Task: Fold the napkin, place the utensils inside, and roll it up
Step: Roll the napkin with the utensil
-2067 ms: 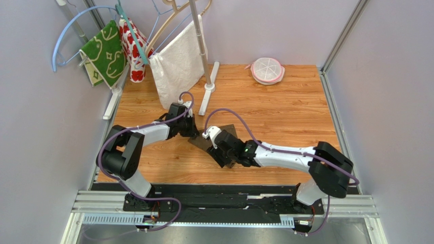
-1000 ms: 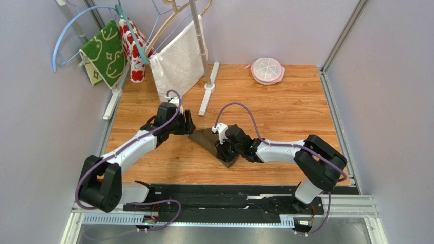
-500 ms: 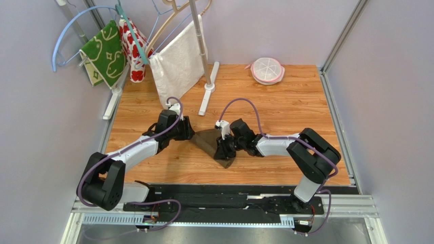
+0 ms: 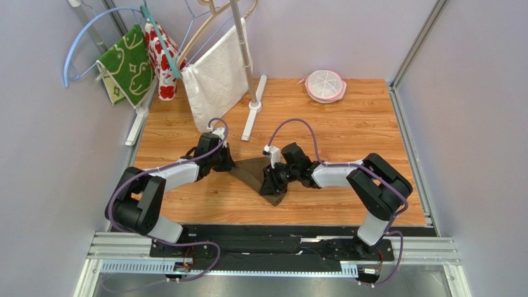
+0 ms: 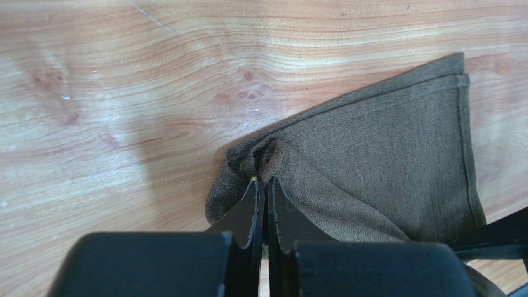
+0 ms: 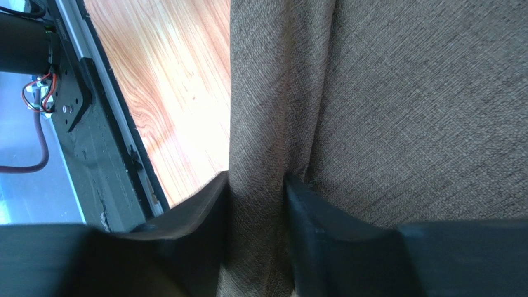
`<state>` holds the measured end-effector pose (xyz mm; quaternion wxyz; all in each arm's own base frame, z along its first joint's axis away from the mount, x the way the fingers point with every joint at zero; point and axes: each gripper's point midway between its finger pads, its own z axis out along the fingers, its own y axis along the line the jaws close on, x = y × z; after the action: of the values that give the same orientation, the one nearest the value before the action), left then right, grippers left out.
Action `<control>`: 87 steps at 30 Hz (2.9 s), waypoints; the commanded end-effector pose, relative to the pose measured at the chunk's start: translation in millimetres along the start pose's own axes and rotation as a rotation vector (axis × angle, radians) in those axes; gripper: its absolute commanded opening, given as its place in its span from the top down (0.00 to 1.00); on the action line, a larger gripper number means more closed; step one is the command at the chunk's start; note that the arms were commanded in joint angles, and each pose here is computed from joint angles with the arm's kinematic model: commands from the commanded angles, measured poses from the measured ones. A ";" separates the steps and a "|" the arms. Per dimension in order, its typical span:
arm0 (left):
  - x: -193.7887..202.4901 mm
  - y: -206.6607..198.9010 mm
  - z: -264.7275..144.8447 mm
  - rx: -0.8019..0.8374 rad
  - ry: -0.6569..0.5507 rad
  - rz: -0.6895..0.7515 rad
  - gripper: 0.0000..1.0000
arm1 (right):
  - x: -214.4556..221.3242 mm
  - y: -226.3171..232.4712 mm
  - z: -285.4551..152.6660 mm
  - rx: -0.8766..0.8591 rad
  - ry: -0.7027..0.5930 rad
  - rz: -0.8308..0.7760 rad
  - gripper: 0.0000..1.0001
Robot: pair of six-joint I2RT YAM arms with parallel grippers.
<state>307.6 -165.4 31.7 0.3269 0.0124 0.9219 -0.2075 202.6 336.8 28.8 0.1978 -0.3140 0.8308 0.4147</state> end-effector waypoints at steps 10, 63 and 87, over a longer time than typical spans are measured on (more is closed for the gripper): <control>12.4 -3.9 19.9 0.014 0.155 0.026 1.00 | -23.8 2.0 -60.7 0.282 0.022 -0.082 0.44; -43.2 -24.4 -18.9 0.013 0.015 0.045 0.43 | 33.0 -30.4 14.7 0.342 0.130 -0.123 0.77; -45.2 -22.1 -32.8 0.079 -0.220 0.067 0.43 | 51.9 -40.4 5.9 0.021 0.127 0.252 0.85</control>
<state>305.3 -157.6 77.3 0.3963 0.0264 0.8938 -0.2085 242.4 339.2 28.3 0.2229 -0.2615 0.8291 0.4410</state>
